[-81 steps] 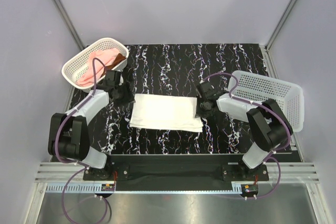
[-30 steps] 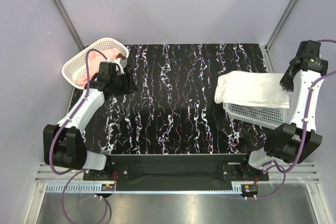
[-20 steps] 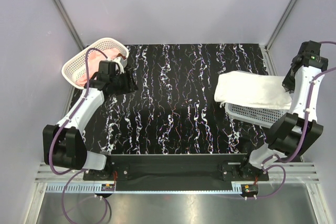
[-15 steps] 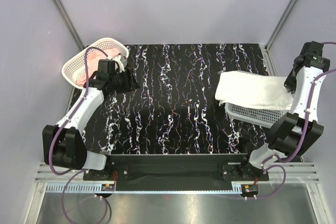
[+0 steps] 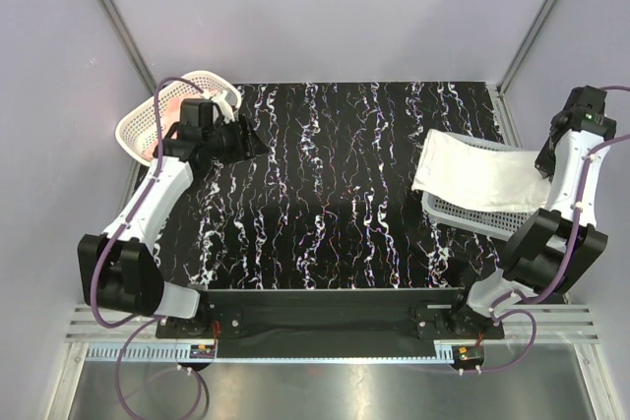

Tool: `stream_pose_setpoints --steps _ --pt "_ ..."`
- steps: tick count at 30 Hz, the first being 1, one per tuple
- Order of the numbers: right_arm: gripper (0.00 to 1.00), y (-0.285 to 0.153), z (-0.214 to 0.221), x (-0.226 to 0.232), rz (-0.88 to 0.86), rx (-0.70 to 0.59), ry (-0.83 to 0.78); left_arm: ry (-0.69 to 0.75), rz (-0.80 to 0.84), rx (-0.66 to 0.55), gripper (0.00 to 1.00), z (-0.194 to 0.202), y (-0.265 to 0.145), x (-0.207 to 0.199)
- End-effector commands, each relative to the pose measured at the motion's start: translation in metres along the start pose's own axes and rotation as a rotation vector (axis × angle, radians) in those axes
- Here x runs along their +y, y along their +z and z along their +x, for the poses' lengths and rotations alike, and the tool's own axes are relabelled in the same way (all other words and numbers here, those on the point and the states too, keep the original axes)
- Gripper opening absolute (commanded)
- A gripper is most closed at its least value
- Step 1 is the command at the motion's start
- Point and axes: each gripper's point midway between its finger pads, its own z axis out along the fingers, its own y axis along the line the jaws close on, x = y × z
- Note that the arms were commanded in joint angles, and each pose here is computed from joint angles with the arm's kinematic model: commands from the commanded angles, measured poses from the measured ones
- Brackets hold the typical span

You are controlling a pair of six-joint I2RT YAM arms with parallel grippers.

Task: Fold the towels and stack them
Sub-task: Neatly place the folded towel into the bin

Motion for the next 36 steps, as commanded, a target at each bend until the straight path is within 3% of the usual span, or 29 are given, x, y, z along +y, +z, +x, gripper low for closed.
stream_pose_setpoints --steps 1,6,9,12,13,14,19,21,23,27,30,31,34,36 --pt "0.00 0.001 -0.020 -0.003 0.002 -0.089 0.009 0.014 0.060 -0.030 0.60 -0.018 -0.002 -0.018" --pt "0.00 0.029 -0.014 0.006 -0.012 -0.052 -0.050 0.021 0.079 -0.042 0.60 -0.026 -0.001 -0.028" --pt "0.06 0.047 -0.007 0.002 0.034 -0.011 -0.068 0.029 0.081 -0.042 0.60 -0.030 0.001 -0.032" --pt "0.20 0.065 -0.007 0.001 0.065 -0.005 -0.095 0.036 0.081 -0.043 0.60 -0.031 0.002 -0.036" --pt "0.34 0.074 -0.005 0.001 0.079 0.013 -0.108 0.037 0.083 -0.041 0.60 -0.031 0.003 -0.038" --pt "0.39 0.075 -0.005 -0.003 0.099 0.028 -0.110 0.037 0.083 -0.043 0.61 -0.032 0.003 -0.039" --pt "0.52 0.063 -0.016 -0.011 0.150 0.009 -0.055 0.064 0.067 -0.049 0.61 -0.035 0.000 -0.043" --pt "0.66 0.049 -0.025 -0.014 0.151 -0.021 0.004 0.071 0.054 -0.051 0.61 -0.034 -0.002 -0.040" --pt "0.68 0.037 -0.029 -0.011 0.124 -0.035 0.036 0.074 0.047 -0.056 0.62 -0.033 -0.003 -0.039" --pt "0.65 0.033 -0.026 0.012 -0.009 -0.025 0.062 0.079 0.052 -0.061 0.62 -0.031 -0.005 -0.039" --pt "0.51 0.037 -0.014 0.037 -0.135 0.022 0.077 0.076 0.055 -0.055 0.63 -0.027 -0.005 -0.039" --pt "0.40 0.038 -0.011 0.044 -0.174 0.030 0.081 0.074 0.061 -0.051 0.63 -0.026 -0.005 -0.040" --pt "0.26 0.046 0.003 0.073 -0.320 0.062 0.087 0.076 0.075 -0.052 0.63 -0.024 -0.006 -0.042" --pt "0.22 0.061 0.016 0.076 -0.311 0.112 0.091 0.083 0.075 -0.052 0.63 -0.023 -0.007 -0.041"
